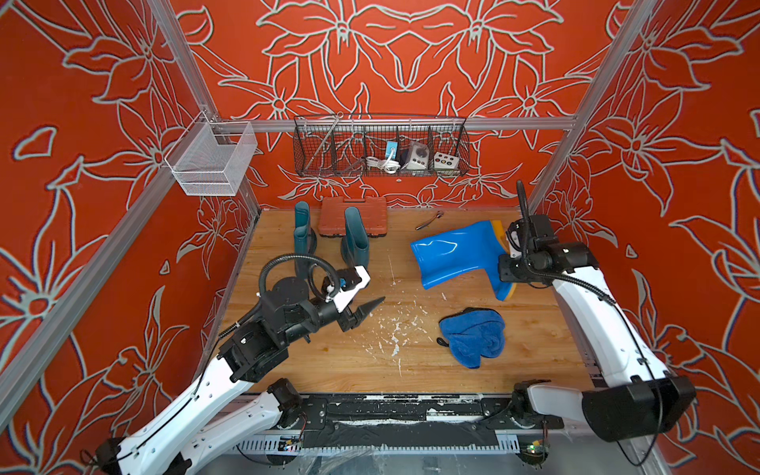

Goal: Wipe the rubber boots with a cloth
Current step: Place the rubber boot at the center of the board.

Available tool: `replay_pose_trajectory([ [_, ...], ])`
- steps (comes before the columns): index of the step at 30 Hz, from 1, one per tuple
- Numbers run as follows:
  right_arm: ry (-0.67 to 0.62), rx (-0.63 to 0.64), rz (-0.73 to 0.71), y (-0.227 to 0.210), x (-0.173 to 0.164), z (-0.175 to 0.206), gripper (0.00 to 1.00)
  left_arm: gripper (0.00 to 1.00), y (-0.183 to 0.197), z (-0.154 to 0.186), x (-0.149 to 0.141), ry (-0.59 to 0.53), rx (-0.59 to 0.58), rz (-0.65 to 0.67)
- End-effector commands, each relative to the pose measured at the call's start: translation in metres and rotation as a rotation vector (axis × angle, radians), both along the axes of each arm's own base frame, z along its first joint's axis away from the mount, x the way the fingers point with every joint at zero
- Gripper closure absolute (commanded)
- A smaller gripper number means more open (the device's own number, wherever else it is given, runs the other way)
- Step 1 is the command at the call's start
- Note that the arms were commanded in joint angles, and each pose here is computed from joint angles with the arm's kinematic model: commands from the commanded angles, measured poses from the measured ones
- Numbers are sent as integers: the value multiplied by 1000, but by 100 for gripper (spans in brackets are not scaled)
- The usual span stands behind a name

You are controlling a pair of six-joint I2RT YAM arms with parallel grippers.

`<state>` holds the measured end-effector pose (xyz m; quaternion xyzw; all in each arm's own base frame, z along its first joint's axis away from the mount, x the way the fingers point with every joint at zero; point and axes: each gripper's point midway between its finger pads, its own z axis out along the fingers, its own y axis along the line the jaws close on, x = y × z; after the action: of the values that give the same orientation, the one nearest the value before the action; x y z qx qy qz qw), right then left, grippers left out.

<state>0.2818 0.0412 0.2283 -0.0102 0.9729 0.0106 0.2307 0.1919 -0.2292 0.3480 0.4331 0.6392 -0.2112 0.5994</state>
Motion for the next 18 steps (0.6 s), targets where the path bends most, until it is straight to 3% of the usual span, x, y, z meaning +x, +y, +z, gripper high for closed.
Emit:
replay_pose_trajectory([
  [1,101,94,61,19,-36,-10,100,32,-24,-7,5,-108,99,-1],
  [6,127,167,86,32,-62,-17,100,28,-87,-43,-21,-229,224,-91],
  [10,173,174,116,37,-79,-24,100,24,-133,-84,-30,-249,329,-121],
  [18,229,231,235,80,-99,-32,100,20,-183,-153,12,-242,538,19],
])
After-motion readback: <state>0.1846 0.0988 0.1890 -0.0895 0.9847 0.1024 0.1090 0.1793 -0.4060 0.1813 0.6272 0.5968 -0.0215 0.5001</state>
